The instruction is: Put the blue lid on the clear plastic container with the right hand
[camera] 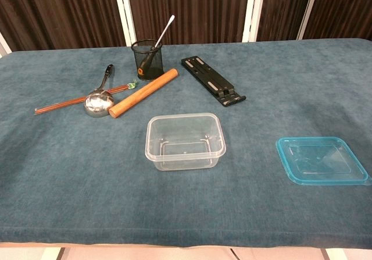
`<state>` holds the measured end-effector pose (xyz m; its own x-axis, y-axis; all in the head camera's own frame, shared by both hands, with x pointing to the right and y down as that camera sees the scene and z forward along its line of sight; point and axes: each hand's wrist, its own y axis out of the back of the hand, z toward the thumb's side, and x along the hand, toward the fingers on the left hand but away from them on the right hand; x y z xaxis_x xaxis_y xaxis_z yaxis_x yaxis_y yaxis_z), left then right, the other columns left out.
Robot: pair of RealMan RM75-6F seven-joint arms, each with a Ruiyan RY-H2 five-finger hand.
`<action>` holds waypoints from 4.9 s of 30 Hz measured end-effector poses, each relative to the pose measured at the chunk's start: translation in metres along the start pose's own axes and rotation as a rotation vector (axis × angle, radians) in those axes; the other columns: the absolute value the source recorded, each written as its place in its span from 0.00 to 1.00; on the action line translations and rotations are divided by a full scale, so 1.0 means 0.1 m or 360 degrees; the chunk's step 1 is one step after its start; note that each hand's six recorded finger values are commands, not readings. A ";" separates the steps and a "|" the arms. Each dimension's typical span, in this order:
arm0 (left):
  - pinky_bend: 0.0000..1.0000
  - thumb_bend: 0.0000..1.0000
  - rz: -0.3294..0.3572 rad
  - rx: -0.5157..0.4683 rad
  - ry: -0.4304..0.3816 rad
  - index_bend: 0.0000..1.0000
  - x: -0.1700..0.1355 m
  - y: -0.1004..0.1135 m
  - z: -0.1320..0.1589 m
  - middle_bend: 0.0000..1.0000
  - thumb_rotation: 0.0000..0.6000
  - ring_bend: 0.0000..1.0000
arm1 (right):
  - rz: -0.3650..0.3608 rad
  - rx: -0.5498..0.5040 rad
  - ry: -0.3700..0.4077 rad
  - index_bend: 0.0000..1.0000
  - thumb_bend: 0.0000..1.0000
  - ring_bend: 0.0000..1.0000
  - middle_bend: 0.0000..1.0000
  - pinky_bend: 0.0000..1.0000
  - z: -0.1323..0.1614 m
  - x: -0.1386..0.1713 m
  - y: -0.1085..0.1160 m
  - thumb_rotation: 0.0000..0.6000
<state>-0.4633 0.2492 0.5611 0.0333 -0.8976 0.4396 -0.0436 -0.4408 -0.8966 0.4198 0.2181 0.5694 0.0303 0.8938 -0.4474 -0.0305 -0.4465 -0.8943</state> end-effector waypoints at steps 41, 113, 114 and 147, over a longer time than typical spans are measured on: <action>0.06 0.43 -0.0046 0.0002 -0.0082 0.00 0.03 -0.07 0.10 0.00 1.00 0.00 | 0.0889 -0.0024 0.0360 0.04 0.15 0.00 0.00 0.00 0.87 -0.78 -0.97 1.00; 0.06 0.43 -0.0043 -0.0016 -0.0078 0.00 0.04 -0.06 0.08 0.00 1.00 0.00 | 0.0878 0.0089 0.0356 0.75 0.15 0.35 0.48 0.13 1.22 -0.94 -1.16 1.00; 0.06 0.43 -0.0043 -0.0016 -0.0078 0.00 0.05 -0.06 0.08 0.00 1.00 0.00 | 0.0873 0.0089 0.0356 0.76 0.15 0.36 0.49 0.13 1.23 -0.94 -1.16 1.00; 0.06 0.43 -0.0048 -0.0011 -0.0082 0.00 0.05 -0.07 0.09 0.00 1.00 0.00 | 0.0508 -0.0167 0.0674 0.89 0.22 0.48 0.60 0.24 2.06 -1.05 -0.21 1.00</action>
<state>-0.4539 0.2478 0.5689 0.0860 -0.8822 0.4630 -0.0486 -0.4679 -0.8824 0.2116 0.1422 0.6375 0.4366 0.6283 -0.6439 -0.0049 -0.7141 -0.7000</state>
